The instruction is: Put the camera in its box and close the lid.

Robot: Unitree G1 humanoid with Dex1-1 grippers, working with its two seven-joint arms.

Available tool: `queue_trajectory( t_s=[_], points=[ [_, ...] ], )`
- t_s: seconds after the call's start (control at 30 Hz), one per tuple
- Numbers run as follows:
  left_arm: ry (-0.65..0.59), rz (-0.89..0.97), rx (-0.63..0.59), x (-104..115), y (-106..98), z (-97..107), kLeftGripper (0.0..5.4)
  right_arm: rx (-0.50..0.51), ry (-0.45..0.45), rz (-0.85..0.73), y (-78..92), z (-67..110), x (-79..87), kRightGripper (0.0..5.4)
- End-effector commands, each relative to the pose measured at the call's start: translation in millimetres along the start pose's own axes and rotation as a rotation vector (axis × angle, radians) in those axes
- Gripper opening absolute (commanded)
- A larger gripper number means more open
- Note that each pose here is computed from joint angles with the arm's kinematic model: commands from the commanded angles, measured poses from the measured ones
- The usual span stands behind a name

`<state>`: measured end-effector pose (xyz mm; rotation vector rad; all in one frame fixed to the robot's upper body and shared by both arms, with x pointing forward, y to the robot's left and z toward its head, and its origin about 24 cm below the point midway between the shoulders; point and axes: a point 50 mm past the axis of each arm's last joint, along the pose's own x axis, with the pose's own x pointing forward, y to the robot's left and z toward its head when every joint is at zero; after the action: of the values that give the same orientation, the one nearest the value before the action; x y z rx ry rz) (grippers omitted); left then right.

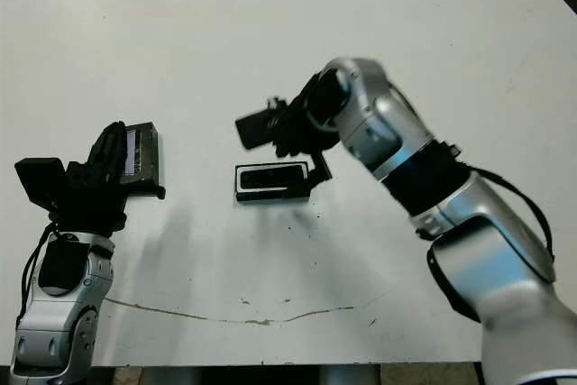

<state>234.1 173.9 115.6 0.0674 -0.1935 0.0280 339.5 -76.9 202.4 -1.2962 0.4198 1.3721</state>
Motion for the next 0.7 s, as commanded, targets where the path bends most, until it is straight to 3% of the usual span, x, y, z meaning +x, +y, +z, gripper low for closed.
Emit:
queue_trajectory(
  t_s=[0.03, 0.23, 0.37, 0.47, 0.57, 0.7],
  points=[
    [0.033, 0.004, 0.014, -2, 3, -6, 0.00, 0.029, -0.017, -0.061, -7.4, -3.2, -18.7, 5.38],
    [0.028, 0.003, 0.014, -2, 3, -5, 0.00, 0.052, -0.117, -0.168, -10.2, -12.7, -42.7, 5.38],
    [0.036, 0.008, 0.012, -2, 4, -5, 0.00, 0.215, -0.309, -0.263, 1.6, -27.9, -52.7, 5.38],
    [0.033, 0.011, 0.016, -2, 5, -4, 0.00, 0.321, -0.404, -0.381, 18.3, -36.6, -58.3, 5.38],
    [0.034, 0.019, 0.010, -2, 7, -4, 0.00, 0.466, -0.479, -0.525, 38.2, -46.9, -52.4, 5.29],
    [0.031, 0.016, 0.005, -1, 7, -3, 0.00, 0.596, -0.473, -0.734, 67.1, -49.6, -35.7, 4.73]
  ],
)
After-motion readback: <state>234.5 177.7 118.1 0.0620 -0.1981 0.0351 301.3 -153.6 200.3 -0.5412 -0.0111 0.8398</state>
